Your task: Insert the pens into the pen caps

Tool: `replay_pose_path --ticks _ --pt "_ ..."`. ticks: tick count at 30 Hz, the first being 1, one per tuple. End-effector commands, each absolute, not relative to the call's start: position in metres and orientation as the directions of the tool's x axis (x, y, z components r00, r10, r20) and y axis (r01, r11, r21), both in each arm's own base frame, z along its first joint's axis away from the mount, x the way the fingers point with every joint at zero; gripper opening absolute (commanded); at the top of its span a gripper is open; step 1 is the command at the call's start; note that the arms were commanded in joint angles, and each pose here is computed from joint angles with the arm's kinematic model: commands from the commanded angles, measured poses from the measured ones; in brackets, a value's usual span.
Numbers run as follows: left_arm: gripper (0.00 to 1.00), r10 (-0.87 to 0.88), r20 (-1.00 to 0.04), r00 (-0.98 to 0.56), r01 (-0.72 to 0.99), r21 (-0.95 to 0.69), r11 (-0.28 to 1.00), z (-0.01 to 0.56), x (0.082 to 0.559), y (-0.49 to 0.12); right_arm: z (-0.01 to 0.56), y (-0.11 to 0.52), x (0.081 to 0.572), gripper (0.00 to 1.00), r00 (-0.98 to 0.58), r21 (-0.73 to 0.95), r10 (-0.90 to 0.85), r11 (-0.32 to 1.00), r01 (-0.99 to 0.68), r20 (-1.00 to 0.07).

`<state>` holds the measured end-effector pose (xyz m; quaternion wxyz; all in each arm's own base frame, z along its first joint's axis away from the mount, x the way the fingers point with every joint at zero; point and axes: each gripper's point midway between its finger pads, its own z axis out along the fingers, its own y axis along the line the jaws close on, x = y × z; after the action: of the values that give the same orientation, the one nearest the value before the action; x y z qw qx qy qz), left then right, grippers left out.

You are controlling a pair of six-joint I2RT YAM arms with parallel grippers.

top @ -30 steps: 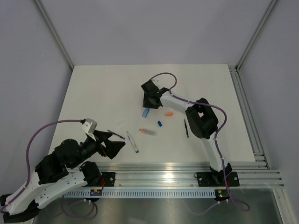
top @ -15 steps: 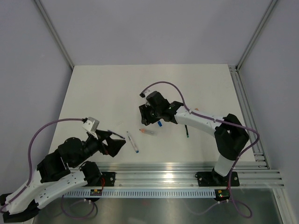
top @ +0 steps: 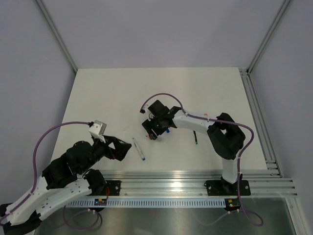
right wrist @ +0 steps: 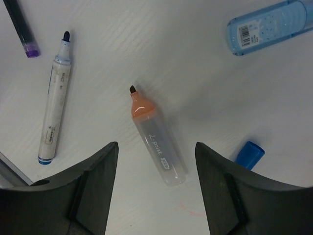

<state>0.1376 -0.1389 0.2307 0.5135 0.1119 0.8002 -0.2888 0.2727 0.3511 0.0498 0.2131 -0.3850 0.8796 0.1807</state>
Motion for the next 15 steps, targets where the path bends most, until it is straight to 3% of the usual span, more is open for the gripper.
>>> replay_pose_path --ticks 1,5,8,15 --pt "0.99 -0.148 -0.900 -0.410 0.454 -0.342 0.822 0.244 0.145 -0.134 0.050 0.358 0.275 0.68 -0.590 0.160 -0.623 0.606 -0.780 -0.514" --pt "0.99 -0.149 -0.900 -0.410 0.460 -0.345 0.818 0.245 0.145 -0.135 0.042 0.364 0.279 0.66 -0.592 0.135 -0.622 0.622 -0.771 -0.512" --pt "0.99 -0.144 -0.898 -0.416 0.464 -0.345 0.816 0.244 0.144 -0.136 0.036 0.365 0.281 0.58 -0.596 0.123 -0.619 0.634 -0.764 -0.511" --pt "0.99 -0.149 -0.897 -0.416 0.466 -0.351 0.812 0.244 0.144 -0.137 0.019 0.365 0.278 0.54 -0.616 0.083 -0.626 0.666 -0.741 -0.478"
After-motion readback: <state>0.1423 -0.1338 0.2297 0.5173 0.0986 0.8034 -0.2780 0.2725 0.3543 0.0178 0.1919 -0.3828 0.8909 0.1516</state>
